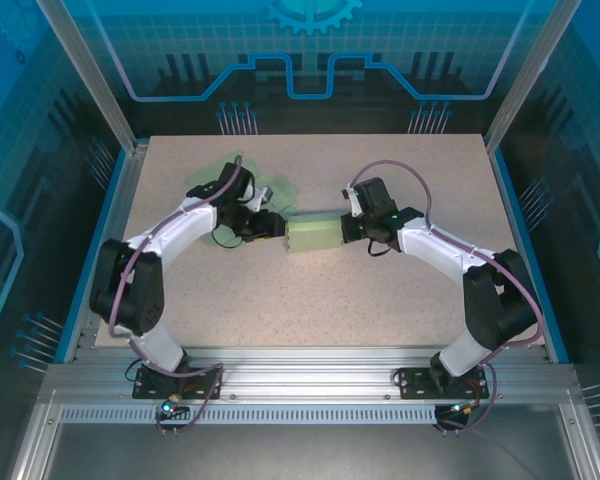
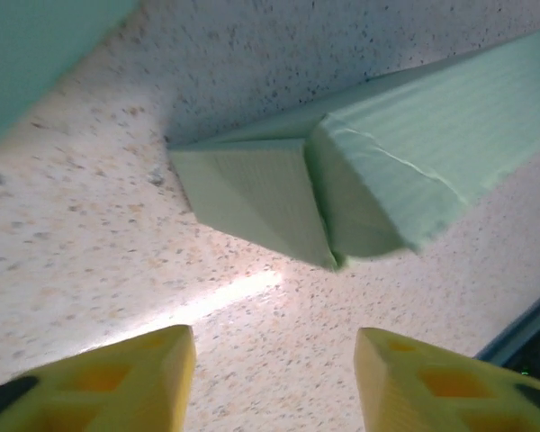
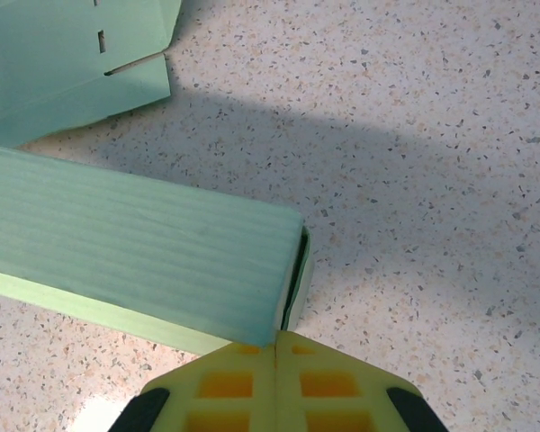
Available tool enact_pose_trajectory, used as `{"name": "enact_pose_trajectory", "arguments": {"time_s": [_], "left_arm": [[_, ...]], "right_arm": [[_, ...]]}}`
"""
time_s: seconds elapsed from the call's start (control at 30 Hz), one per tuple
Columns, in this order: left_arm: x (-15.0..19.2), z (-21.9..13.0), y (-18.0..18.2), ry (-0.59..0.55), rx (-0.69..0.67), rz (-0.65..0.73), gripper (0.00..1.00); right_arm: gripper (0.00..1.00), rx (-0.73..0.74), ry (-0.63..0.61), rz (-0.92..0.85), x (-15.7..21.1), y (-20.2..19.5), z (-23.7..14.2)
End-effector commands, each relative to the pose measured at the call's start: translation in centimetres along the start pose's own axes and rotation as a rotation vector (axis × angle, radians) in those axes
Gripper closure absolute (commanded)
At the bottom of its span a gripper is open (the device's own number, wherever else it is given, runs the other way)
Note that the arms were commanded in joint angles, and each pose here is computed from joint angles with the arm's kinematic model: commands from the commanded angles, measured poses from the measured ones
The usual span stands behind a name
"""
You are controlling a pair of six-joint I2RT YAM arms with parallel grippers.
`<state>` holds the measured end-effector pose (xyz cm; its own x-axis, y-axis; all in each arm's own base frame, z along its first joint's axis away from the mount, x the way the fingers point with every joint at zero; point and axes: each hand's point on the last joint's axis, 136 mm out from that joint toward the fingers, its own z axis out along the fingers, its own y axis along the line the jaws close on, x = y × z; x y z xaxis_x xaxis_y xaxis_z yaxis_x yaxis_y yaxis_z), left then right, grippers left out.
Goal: Fold the paper box
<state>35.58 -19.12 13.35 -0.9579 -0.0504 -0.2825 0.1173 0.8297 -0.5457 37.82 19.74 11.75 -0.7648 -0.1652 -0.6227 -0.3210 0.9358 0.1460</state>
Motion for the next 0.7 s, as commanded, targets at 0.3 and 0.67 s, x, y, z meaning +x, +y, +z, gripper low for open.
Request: {"name": "enact_pose_trajectory", "arguments": {"time_s": [0.3,0.67], "left_arm": [[-4.7,-0.7,-3.7,-0.230,0.061,-0.035,0.28],[-2.8,4.3,-0.9,-0.136,0.020,-0.106,0.49]], "right_arm": [[1.00,0.011,0.026,-0.021,0.6,0.6,0.3],[1.00,0.019,0.034,-0.028,0.7,0.8,0.4]]}}
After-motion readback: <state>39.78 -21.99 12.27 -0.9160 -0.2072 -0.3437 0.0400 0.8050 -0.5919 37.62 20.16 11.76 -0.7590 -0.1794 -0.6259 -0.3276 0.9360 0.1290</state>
